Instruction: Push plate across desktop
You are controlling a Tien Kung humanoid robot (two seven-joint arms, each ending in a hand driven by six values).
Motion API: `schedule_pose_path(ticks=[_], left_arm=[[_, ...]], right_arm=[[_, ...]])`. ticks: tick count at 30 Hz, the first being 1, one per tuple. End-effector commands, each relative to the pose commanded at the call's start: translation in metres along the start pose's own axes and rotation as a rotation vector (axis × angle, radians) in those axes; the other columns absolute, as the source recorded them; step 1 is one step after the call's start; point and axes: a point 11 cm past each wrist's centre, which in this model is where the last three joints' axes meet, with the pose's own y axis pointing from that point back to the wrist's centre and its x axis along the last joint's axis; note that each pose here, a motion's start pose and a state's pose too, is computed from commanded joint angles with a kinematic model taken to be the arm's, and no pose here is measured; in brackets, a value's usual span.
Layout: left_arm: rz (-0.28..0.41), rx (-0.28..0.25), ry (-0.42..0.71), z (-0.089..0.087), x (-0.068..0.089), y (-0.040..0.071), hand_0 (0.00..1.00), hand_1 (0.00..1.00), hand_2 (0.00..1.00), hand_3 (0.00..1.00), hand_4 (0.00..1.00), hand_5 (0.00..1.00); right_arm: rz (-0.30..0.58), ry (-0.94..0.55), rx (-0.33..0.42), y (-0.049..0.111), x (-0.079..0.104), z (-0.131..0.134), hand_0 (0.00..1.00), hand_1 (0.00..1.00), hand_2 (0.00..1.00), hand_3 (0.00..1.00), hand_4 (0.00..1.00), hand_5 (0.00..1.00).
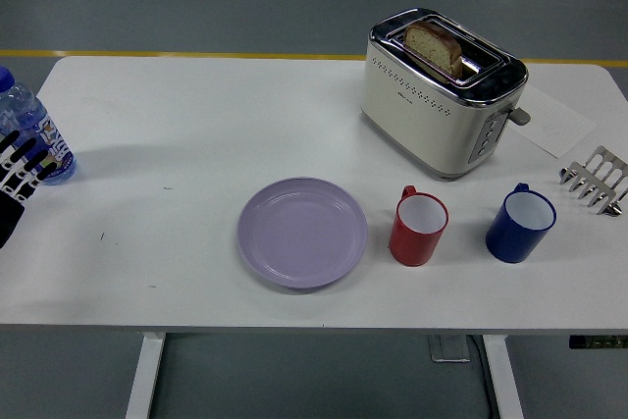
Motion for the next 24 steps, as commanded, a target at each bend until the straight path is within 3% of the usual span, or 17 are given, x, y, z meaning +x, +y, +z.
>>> schedule_pose_path(ticks=[24], left_arm=[[0.002, -0.005, 0.018, -0.0050, -0.0024, -0.0017, 0.674, 0.696, 0.698, 0.695, 0.536, 0.998]], right_arm=[[0.000, -0.006, -0.003, -0.0007, 0.0019, 0.0045, 0.619, 0.570, 0.654, 0.595, 0.416, 0.338]])
